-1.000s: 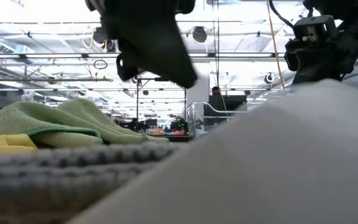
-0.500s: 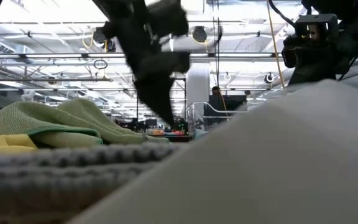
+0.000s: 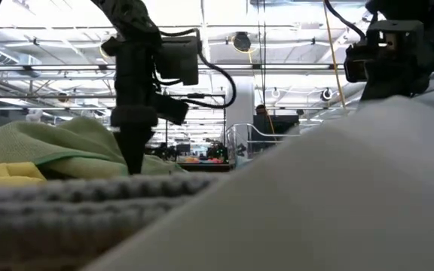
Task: Fold microfiber towels
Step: Fold the light gray towel
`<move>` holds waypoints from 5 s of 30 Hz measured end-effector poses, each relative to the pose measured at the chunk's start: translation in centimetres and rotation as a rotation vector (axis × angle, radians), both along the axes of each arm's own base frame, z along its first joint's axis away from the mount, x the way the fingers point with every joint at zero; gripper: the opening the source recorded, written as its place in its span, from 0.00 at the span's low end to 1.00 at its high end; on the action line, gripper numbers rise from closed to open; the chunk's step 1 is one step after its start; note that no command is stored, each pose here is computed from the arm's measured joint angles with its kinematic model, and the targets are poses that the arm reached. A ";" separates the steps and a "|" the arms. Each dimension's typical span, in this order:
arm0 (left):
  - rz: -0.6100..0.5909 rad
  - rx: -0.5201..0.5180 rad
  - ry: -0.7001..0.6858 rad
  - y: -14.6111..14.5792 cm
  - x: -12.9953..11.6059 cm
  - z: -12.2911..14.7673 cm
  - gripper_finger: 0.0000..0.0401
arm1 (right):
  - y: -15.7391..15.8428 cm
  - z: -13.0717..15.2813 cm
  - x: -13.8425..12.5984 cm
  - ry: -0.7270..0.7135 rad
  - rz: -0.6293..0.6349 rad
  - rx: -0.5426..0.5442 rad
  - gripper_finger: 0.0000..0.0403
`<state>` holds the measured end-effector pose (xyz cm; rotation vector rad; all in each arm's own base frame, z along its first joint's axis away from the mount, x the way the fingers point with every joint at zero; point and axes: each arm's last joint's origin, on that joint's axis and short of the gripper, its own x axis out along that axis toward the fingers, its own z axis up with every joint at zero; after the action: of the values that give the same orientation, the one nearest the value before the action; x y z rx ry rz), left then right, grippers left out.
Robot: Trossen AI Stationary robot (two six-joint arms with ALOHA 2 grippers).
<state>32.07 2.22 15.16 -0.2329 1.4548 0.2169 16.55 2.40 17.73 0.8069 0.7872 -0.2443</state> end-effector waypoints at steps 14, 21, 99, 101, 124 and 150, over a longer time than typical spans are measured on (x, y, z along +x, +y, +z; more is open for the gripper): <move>-0.047 -0.009 -0.538 -1.6 5.3 2.4 0.37 | 0.0 0.0 0.0 -0.009 0.056 -0.030 0.33; 0.010 -0.035 -0.399 -0.9 5.1 -0.6 0.49 | 0.1 0.1 0.1 -0.018 0.080 -0.015 0.33; -0.031 0.031 -0.465 2.3 6.1 2.2 0.10 | 0.0 0.1 0.1 -0.026 0.110 -0.092 0.33; -0.025 0.033 -0.456 2.6 6.0 2.2 0.10 | 0.0 0.1 0.1 -0.028 0.106 -0.089 0.33; -0.025 -0.006 -0.371 2.5 4.9 2.3 0.01 | 0.0 0.1 0.1 -0.026 0.107 -0.089 0.33; -0.033 0.011 -0.283 4.2 3.5 1.4 0.07 | 0.0 0.0 0.1 -0.024 0.130 -0.110 0.33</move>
<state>35.57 6.37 16.57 -0.2209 1.1761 0.1581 16.63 2.40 17.77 0.6513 0.7933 -0.1606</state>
